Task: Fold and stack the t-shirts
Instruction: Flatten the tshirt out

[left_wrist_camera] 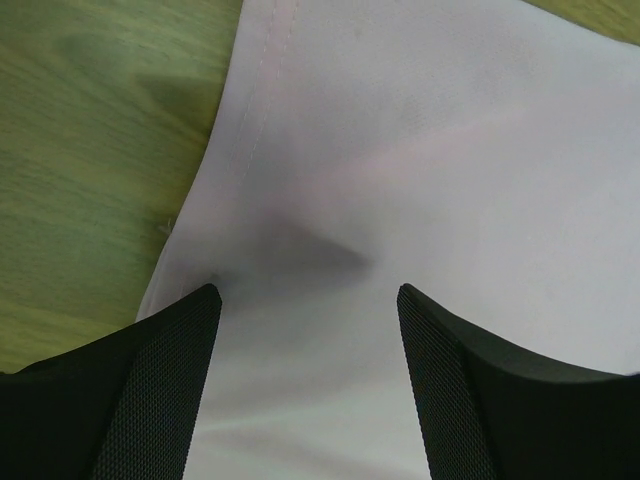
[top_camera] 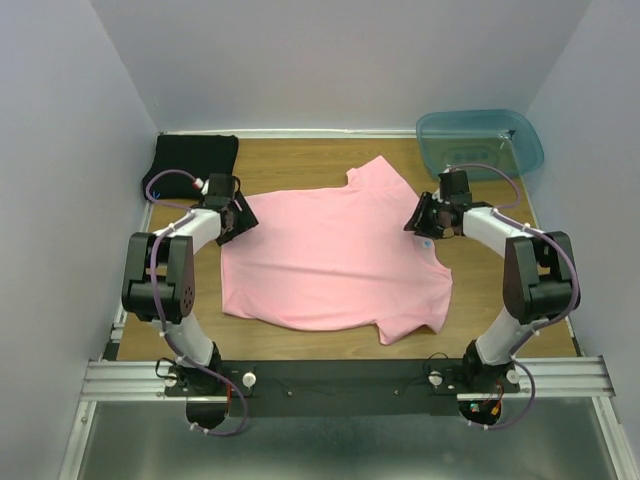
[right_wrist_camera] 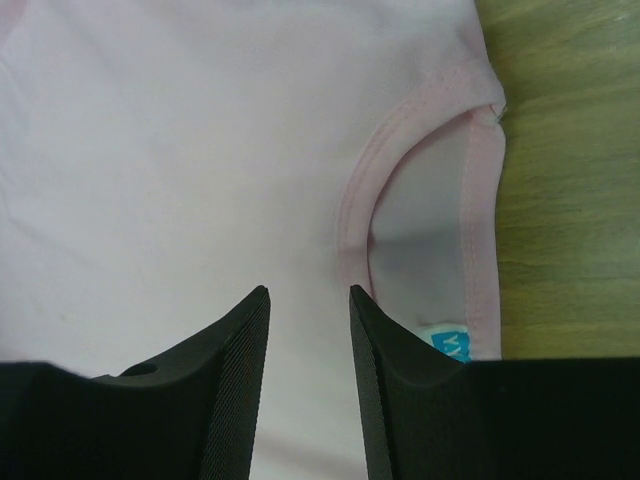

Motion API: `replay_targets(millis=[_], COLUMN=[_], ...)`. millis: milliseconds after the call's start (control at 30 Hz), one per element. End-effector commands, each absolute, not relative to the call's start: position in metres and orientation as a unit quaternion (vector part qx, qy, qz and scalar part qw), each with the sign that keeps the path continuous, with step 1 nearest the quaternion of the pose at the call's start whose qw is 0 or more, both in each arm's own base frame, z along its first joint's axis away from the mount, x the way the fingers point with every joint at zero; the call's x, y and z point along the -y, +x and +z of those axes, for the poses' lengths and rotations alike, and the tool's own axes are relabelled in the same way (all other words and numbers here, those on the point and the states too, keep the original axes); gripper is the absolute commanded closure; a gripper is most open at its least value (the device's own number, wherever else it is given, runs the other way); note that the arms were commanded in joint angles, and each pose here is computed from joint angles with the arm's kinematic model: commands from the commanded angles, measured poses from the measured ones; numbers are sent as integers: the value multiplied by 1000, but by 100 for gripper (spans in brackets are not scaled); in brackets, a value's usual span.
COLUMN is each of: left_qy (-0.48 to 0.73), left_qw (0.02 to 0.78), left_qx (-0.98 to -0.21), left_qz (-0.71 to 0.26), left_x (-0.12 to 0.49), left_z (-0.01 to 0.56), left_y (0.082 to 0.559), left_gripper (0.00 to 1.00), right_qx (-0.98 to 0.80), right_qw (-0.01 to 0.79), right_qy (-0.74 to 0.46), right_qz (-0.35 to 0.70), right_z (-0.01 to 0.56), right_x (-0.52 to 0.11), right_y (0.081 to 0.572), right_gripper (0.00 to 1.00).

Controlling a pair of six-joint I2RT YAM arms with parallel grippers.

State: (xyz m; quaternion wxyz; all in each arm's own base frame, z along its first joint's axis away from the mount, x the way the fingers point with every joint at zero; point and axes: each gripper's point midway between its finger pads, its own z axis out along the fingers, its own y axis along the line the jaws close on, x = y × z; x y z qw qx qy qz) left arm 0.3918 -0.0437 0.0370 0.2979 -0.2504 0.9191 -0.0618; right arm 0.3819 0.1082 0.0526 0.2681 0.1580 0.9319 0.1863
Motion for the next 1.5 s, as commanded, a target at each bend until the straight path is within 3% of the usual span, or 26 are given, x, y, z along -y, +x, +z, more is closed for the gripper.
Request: replay_targets(millis=[0, 333, 467, 600, 700, 933, 1167, 1467], left_qy=[-247, -251, -249, -250, -269, -327, -347, -353], left_qw=[301, 273, 285, 298, 330, 341, 279, 262], left_qx=[-919, -928, -925, -919, -902, -881, -895, -898], left_qz=[-63, -43, -42, -67, -69, -21, -32, 16], left_x=[47, 47, 48, 56, 51, 42, 66, 79], left_z=[34, 8, 17, 44, 93, 124, 79, 70], left_y=[409, 442, 469, 482, 457, 341, 272, 288], left_gripper=[21, 25, 24, 15, 1, 1, 4, 26], right_qx=[-928, -937, -931, -924, -912, -932, -942, -944], right_qw=[286, 285, 308, 330, 361, 320, 299, 294], right_qy=[149, 168, 164, 144, 139, 152, 145, 122], right_qz=[187, 113, 105, 127, 133, 83, 54, 87], right_z=[49, 7, 15, 42, 87, 95, 97, 98], right_x=[-111, -91, -89, -98, -97, -72, -57, -67], right_y=[405, 443, 470, 482, 468, 377, 323, 293], right_gripper=[57, 59, 54, 45, 35, 11, 10, 9])
